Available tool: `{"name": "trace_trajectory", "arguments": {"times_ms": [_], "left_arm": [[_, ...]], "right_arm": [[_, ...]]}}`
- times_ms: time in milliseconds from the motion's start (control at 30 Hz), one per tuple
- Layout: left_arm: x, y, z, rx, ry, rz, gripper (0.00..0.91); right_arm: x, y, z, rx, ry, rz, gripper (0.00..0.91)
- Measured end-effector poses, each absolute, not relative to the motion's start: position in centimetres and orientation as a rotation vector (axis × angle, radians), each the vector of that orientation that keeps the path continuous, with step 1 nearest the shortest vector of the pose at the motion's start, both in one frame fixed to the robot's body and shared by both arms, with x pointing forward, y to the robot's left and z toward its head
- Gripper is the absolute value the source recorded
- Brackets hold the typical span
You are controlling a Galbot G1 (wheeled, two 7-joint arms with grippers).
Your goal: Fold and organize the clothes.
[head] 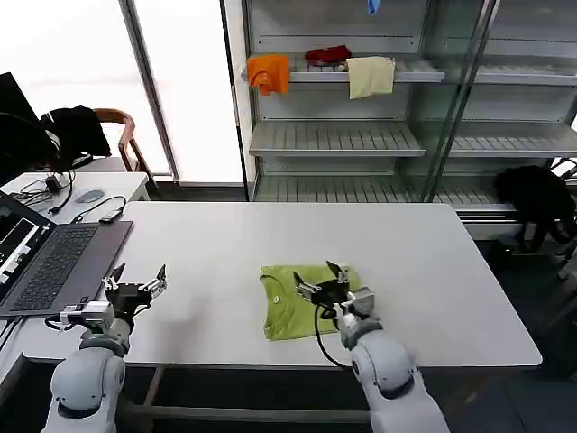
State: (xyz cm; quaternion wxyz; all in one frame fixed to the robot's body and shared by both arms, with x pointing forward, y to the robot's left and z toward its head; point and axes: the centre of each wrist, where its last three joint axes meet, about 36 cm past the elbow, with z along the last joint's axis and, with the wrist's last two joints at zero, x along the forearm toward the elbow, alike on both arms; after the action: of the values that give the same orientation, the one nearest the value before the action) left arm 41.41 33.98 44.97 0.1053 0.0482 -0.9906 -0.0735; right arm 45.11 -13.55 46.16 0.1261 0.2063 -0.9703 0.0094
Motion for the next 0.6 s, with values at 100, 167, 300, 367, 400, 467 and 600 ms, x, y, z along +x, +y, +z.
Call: {"name": "trace_trajectory", "arguments": {"times_ms": [100, 167, 300, 367, 400, 467, 600], "left_arm": [[41.4, 34.2, 44.8, 0.150, -2.918, -0.217, 0.907], [41.4, 34.4, 44.6, 0.157, -2.916, -0.217, 0.907], [41.3, 34.6, 44.3, 0.168, -2.913, -0.217, 0.907], [41.4, 34.6, 44.2, 0.172, -2.911, -0.216, 0.907], [41.4, 34.6, 44.1, 0.172, -2.911, -0.214, 0.907], [41.4, 34.6, 44.0, 0.174, -2.910, -0.212, 0.907], [41.3, 34.6, 43.8, 0.174, -2.907, -0.211, 0.907]], "right_arm": [[46.3, -12.7, 46.1, 0.644, -2.807, 0.041, 0.907], [47.1, -12.6, 45.9, 0.659, -2.794, 0.052, 0.907], [48.2, -12.0, 45.3, 0.675, -2.768, 0.069, 0.907], [48.7, -11.8, 45.1, 0.674, -2.759, 0.076, 0.907], [48.9, -11.7, 44.9, 0.671, -2.755, 0.078, 0.907], [49.4, -11.6, 44.6, 0.663, -2.747, 0.083, 0.907], [50.2, -11.4, 43.9, 0.650, -2.727, 0.099, 0.907]]}}
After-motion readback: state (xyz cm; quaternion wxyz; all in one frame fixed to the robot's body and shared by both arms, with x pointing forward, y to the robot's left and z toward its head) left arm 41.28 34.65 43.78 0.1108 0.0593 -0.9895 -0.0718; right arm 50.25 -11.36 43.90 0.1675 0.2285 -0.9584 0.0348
